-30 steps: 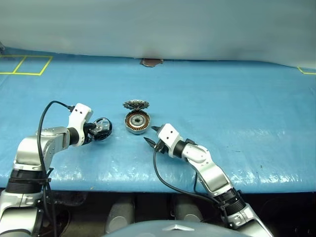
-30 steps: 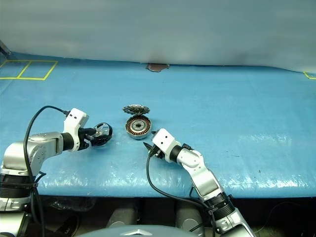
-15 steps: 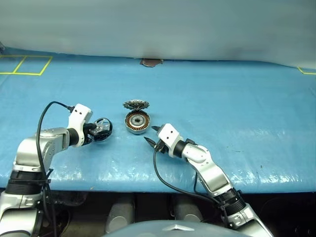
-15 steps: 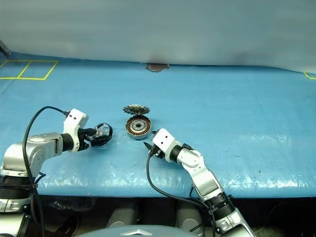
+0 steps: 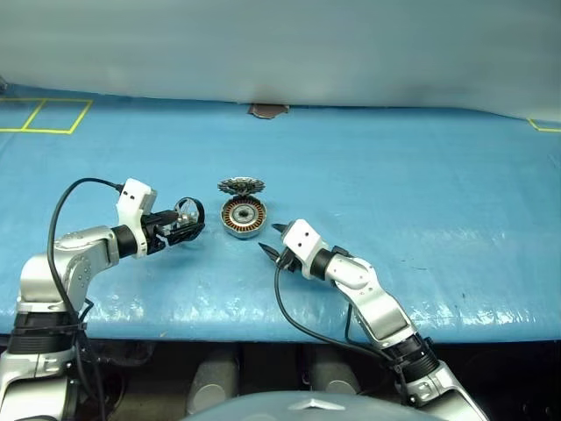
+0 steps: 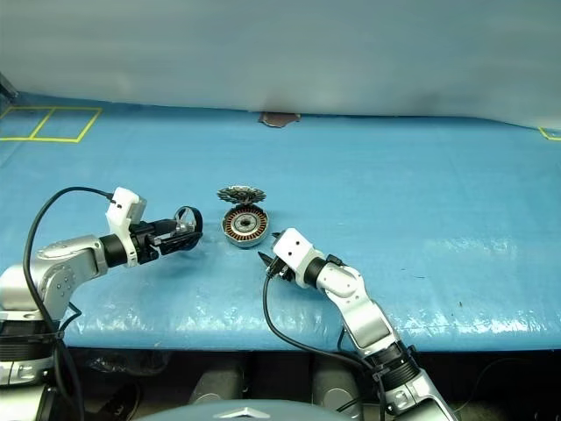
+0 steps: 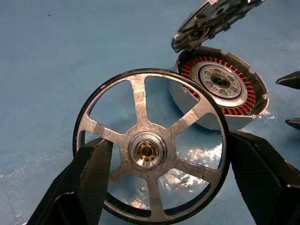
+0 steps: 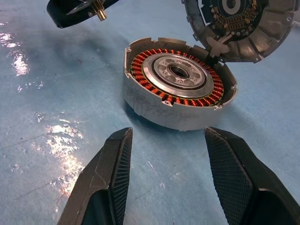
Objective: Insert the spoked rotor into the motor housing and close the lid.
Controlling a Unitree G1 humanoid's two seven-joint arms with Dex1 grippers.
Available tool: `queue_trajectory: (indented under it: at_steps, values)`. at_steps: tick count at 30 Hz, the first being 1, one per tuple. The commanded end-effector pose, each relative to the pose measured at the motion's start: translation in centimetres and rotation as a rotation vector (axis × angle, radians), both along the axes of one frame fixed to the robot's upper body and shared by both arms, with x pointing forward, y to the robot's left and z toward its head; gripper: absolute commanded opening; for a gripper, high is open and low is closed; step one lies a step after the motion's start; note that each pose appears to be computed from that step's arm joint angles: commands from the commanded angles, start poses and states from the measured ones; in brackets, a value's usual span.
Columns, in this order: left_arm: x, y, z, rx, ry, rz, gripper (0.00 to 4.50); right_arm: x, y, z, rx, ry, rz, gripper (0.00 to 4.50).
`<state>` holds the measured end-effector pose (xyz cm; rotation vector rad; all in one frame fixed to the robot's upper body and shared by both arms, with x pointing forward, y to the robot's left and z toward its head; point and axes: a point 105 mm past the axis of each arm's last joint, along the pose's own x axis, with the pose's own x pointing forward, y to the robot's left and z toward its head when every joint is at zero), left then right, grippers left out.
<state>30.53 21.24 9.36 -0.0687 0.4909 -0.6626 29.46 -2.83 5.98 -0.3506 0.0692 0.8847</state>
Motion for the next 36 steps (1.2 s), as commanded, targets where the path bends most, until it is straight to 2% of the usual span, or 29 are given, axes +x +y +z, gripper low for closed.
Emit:
queue_trajectory:
  at_steps: [1,8,11,13,21,30,33,36]
  values:
    - [0.1,0.0,1.3,-0.025,-0.044,-0.006,3.70,0.2,0.3,1.4,0.027,-0.050,0.001,2.58]
    - [0.4,0.9,0.7,0.064,-0.018,0.014,3.70,0.2,0.3,1.3,0.032,-0.052,-0.010,2.58]
    - [0.4,1.4,0.2,0.112,-0.009,0.020,4.49,0.2,0.3,1.3,0.033,-0.052,-0.012,2.58]
    - [0.4,1.6,0.0,0.125,-0.005,0.027,4.49,0.2,0.2,1.3,0.033,-0.051,-0.013,2.58]
    - [0.1,0.7,1.4,-0.008,-0.041,0.013,4.49,0.2,0.5,1.1,0.023,-0.049,0.000,2.58]
    - [1.1,1.7,1.4,0.024,-0.038,0.089,4.49,0.3,0.5,1.1,0.021,-0.053,0.001,2.58]
    - [1.3,1.3,1.6,0.016,-0.037,0.074,3.89,0.3,0.5,1.1,0.020,-0.054,0.001,2.58]
    - [1.5,1.1,1.5,0.028,-0.036,0.065,2.88,0.3,0.5,1.1,0.022,-0.055,-0.001,2.58]
